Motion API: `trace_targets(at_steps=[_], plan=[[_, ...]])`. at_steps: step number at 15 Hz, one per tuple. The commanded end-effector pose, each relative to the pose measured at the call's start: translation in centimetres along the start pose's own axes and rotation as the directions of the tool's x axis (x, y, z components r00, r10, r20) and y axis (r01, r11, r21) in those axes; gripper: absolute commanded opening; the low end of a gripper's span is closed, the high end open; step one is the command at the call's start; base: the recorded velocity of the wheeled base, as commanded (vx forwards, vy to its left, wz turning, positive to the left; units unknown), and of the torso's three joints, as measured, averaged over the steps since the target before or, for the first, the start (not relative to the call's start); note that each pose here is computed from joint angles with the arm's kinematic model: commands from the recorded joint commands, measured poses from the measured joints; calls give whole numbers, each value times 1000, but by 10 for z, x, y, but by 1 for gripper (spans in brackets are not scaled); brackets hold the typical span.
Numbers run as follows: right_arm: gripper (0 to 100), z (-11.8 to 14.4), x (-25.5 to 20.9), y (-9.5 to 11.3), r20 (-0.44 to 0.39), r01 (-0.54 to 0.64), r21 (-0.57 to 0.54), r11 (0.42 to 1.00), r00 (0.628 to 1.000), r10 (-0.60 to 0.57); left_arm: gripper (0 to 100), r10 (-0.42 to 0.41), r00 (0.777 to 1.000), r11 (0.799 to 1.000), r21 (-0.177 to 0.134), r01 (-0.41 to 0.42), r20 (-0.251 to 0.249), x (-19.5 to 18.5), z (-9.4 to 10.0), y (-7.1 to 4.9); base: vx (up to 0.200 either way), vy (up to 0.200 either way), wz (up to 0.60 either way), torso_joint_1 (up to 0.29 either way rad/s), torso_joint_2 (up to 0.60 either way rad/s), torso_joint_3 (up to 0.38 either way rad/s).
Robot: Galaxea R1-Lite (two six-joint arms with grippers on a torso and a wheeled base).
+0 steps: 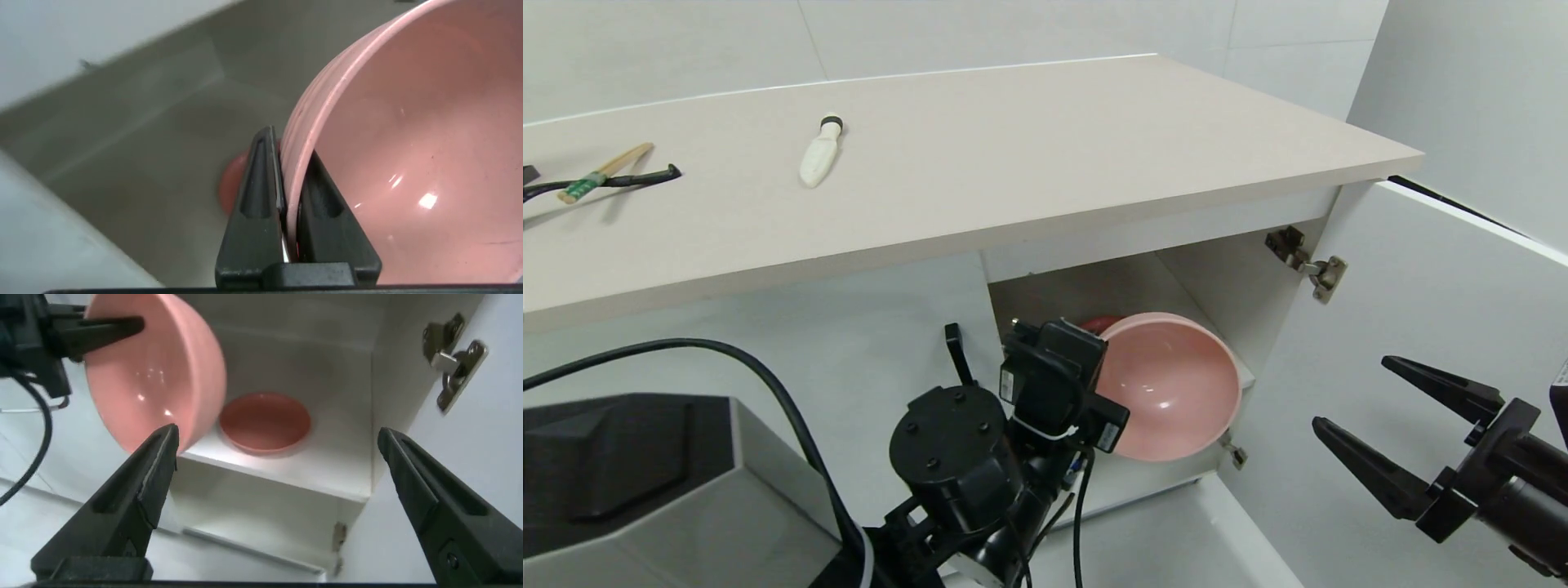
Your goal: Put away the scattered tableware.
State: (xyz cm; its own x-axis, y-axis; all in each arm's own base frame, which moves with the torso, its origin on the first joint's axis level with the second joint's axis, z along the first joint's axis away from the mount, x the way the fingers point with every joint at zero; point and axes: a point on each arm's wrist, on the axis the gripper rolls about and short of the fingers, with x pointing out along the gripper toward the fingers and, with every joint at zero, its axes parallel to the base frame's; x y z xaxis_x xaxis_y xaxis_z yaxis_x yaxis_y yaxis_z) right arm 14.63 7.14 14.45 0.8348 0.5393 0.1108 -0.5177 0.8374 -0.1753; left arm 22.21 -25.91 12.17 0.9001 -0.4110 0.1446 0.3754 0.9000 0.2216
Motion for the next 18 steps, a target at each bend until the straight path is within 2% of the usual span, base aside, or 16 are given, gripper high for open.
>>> trace_targets(at_steps=[1, 4, 5, 6, 7, 8, 10, 12, 15, 18], plan=[[100, -3, 3, 1, -18, -6, -26, 1000, 1000, 5, 0, 4, 1000, 1000, 1, -4, -17, 8, -11, -10, 0, 0, 0, 0, 0, 0], [100, -1, 10, 0, -5, -7, -18, 1000, 1000, 6, 0, -2, 1000, 1000, -21, 2, 0, 11, -9, -17, 0, 0, 0, 0, 0, 0], [100, -2, 21, -2, -2, -6, -7, 1000, 1000, 6, 0, -10, 999, 999, -43, 12, 42, 17, 0, -27, 0, 0, 0, 0, 0, 0], [100, -4, 26, -2, -10, -7, -2, 1000, 1000, 7, 0, -11, 998, 998, -55, 15, 63, 21, 4, -31, 0, 0, 0, 0, 0, 0], [100, -12, 37, -2, -46, -11, 5, 1000, 999, 12, 0, -19, 995, 997, -74, 27, 97, 24, 11, -40, 0, 0, 0, 0, 0, 0], [100, -14, 43, -3, -48, -10, 5, 1000, 999, 10, 0, -23, 994, 996, -80, 32, 103, 24, 13, -42, 0, 0, 0, 0, 0, 0], [100, -8, 56, -12, -4, 25, 20, 999, 1000, -25, 0, -16, 994, 996, -90, 26, 108, 24, 16, -41, 0, 0, 0, 0, 0, 0], [100, -7, 60, -19, 5, 52, 21, 998, 999, -52, 0, -16, 994, 994, -108, 28, 110, 24, 17, -41, 0, 0, 0, 0, 0, 0], [100, -8, 67, -19, 5, 49, 23, 999, 999, -49, 0, -8, 992, 992, -124, 24, 129, 28, 21, -42, 0, 0, 0, 0, 0, 0], [100, -5, 71, -13, 24, 22, 24, 999, 999, -23, 0, -7, 991, 992, -126, 24, 132, 28, 21, -43, 0, 0, 0, 0, 0, 0]])
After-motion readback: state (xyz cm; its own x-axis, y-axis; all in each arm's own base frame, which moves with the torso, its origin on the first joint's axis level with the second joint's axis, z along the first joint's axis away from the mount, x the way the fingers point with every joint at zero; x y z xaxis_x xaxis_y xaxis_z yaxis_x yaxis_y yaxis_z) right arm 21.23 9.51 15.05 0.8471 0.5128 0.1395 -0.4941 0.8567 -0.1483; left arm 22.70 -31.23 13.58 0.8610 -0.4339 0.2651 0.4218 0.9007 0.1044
